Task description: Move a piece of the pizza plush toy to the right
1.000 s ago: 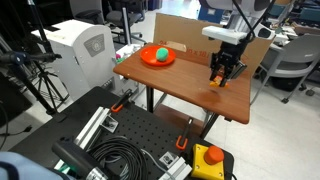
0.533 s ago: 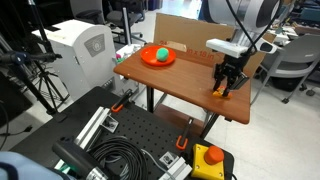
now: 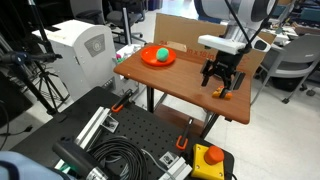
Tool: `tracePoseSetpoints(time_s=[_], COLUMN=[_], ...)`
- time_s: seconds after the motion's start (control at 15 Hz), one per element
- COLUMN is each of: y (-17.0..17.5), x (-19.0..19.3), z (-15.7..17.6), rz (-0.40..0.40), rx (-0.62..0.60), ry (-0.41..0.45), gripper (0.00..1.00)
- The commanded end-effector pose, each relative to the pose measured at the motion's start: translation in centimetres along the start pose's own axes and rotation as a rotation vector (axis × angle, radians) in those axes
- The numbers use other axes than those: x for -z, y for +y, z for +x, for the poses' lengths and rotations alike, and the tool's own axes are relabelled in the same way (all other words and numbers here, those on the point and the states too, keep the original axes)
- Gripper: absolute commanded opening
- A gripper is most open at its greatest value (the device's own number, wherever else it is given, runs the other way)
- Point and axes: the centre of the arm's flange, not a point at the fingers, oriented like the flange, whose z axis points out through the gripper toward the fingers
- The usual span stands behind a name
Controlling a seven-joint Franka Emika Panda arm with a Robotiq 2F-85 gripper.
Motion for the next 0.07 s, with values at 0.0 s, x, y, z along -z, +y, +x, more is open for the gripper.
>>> tracePoseSetpoints(time_s=[0.0], y=[0.13], x=[0.17], z=[-0.39], rz=[0.002], rx=[0.002], ry=[0.0], gripper=[0.96])
